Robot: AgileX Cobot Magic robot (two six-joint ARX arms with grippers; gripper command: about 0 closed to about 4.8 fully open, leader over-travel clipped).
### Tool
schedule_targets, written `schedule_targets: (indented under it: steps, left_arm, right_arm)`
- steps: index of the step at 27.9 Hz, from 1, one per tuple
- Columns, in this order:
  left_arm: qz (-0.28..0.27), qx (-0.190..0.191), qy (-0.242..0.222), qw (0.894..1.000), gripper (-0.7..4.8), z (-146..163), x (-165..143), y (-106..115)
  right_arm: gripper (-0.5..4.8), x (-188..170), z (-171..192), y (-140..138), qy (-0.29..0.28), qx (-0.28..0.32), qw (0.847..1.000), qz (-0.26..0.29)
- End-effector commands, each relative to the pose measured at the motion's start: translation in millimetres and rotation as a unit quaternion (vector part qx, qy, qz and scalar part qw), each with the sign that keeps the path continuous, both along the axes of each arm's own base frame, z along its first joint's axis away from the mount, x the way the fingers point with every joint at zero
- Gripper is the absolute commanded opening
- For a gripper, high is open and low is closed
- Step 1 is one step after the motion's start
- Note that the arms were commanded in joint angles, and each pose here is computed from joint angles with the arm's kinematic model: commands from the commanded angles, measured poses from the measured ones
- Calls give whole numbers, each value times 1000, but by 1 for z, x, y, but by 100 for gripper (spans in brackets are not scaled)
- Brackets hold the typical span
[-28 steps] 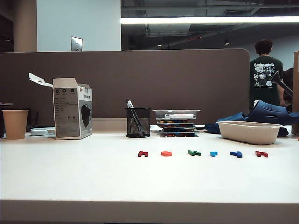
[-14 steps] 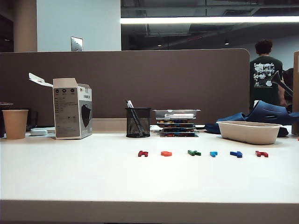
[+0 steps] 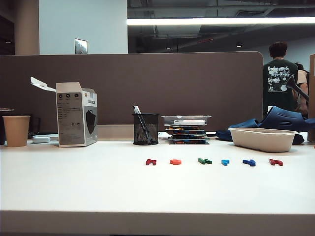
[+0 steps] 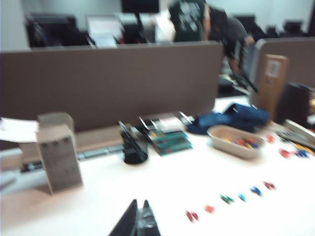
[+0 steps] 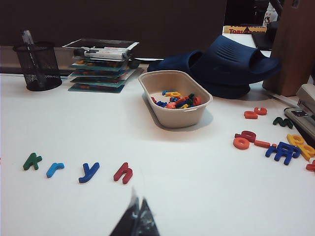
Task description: Select the appropriate letters from the row of letter magnets placed on the table to arrange into the word "sky".
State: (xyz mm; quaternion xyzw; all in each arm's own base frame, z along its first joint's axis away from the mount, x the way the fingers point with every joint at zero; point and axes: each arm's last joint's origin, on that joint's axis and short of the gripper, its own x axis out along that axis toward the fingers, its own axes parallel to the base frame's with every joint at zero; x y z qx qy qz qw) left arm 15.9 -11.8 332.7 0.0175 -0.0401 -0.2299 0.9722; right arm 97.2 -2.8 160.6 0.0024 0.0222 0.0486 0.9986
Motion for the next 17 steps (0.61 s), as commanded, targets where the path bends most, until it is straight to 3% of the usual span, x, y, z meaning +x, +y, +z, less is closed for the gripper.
schedule_targets:
  steps: [1, 6, 10, 17]
  left_arm:
    - [-25, 8, 65, 998, -5, 25, -5, -1]
    - [-73, 13, 145, 987, -5, 72, -1, -4]
    - [-136, 6, 175, 975, -5, 102, 10, -8]
    - [-158, -80, 238, 955, -5, 143, 40, -18]
  right_arm:
    - [0, 0, 2, 0, -14, -1, 1000, 0]
    - [0, 0, 2, 0, -14, -1, 1000, -1]
    - [0, 0, 2, 0, -14, -1, 1000, -1]
    - [-1, 0, 1, 0, -13, -1, 1000, -1]
